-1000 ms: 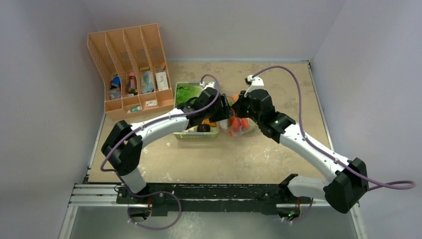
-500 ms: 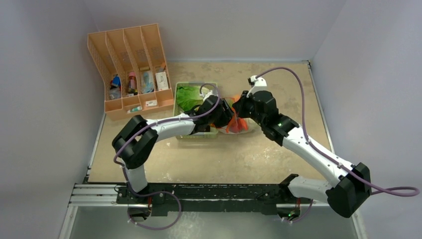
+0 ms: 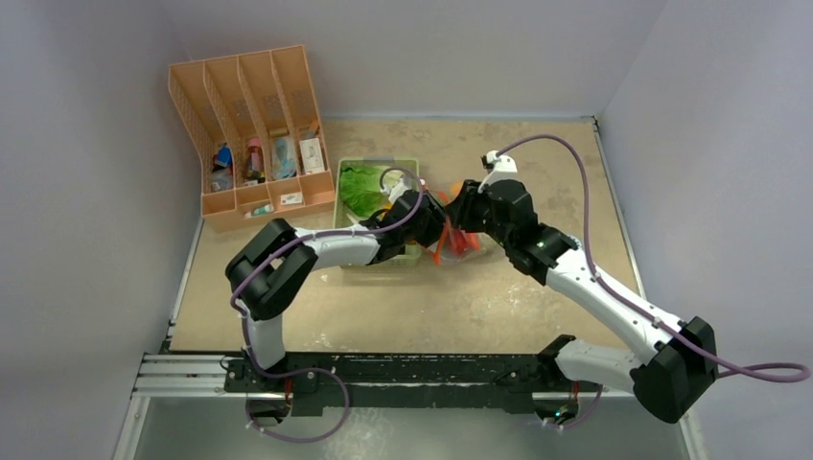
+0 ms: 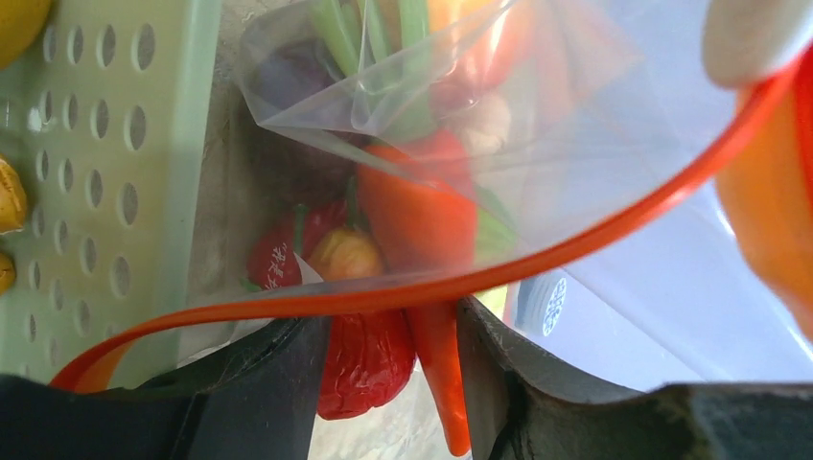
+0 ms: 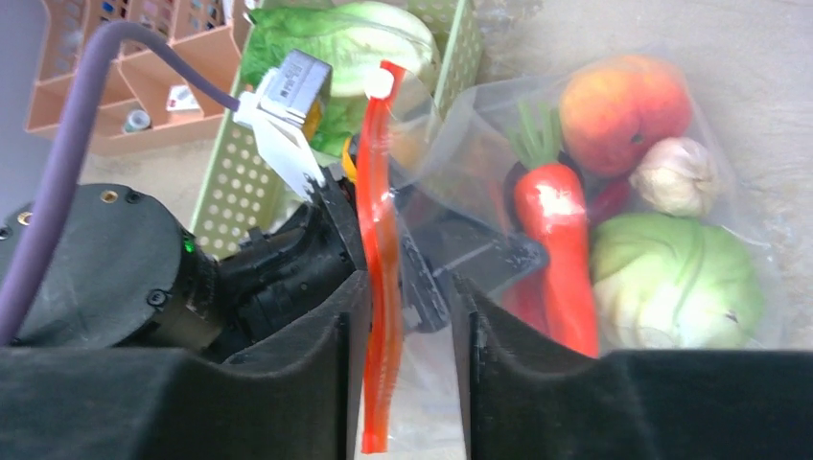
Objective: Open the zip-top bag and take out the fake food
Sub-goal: Pick up the fake vegetable from the zipper food storage bag.
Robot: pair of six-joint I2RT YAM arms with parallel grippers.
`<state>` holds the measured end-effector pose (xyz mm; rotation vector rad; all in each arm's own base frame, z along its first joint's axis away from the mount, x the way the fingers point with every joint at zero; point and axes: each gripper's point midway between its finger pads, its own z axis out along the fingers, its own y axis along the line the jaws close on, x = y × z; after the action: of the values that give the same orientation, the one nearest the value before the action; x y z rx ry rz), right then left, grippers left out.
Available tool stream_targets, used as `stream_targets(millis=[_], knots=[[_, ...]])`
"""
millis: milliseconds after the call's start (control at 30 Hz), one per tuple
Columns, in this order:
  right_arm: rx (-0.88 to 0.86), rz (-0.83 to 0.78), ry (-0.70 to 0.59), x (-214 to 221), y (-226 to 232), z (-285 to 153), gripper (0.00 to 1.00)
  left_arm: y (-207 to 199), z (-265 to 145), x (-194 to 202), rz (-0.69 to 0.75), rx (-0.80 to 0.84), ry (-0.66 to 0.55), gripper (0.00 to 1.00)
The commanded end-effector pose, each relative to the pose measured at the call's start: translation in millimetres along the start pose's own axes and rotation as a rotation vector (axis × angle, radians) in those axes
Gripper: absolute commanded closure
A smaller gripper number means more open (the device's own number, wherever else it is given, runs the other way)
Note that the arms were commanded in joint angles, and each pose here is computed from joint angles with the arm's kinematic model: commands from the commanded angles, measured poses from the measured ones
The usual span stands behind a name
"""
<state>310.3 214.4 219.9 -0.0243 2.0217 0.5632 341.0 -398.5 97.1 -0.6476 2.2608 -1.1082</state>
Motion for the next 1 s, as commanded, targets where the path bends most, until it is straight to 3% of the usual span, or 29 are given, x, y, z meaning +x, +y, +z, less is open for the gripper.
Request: stream_targets(millis=[0, 100, 200, 300, 500, 600, 867, 967], knots=[[0.102, 0.021, -0.055, -14.3, -17.8, -18.7, 0.52, 11.1, -4.0, -5.6, 0.026, -0.041, -0.048, 0.49], [0.214, 0.021, -0.129, -29.0, -40.4, -34.9, 0.41, 10.8, -11.6, -13.6, 0.052, -0.058, -0.082, 0.48], [0.32, 0.043, -0.172, -42.1, -70.0, -42.0, 0.4, 5.7, -15.4, -17.2, 0.072, -0.048, -0.093, 0.47], [0.335, 0.081, -0.11, -40.0, -99.5, -31.0, 0.42, -10.5, -12.4, -14.8, 0.129, -0.011, -0.066, 0.47], [0.368, 0.163, 0.05, -6.2, -142.6, 1.2, 0.49, -57.7, 12.7, 13.4, 0.296, 0.083, 0.114, 0.47], [0.39, 0.239, 0.126, 16.2, -171.2, 10.9, 0.54, -62.9, 20.7, 14.2, 0.334, 0.074, 0.122, 0.47], [0.264, 0.221, 0.141, 21.1, -164.8, 23.7, 0.6, -60.5, 54.4, 32.0, 0.396, 0.052, 0.247, 0.47], [0.182, 0.215, 0.162, 28.9, -152.8, 26.4, 0.67, -56.7, 60.8, 30.8, 0.386, 0.036, 0.238, 0.48]])
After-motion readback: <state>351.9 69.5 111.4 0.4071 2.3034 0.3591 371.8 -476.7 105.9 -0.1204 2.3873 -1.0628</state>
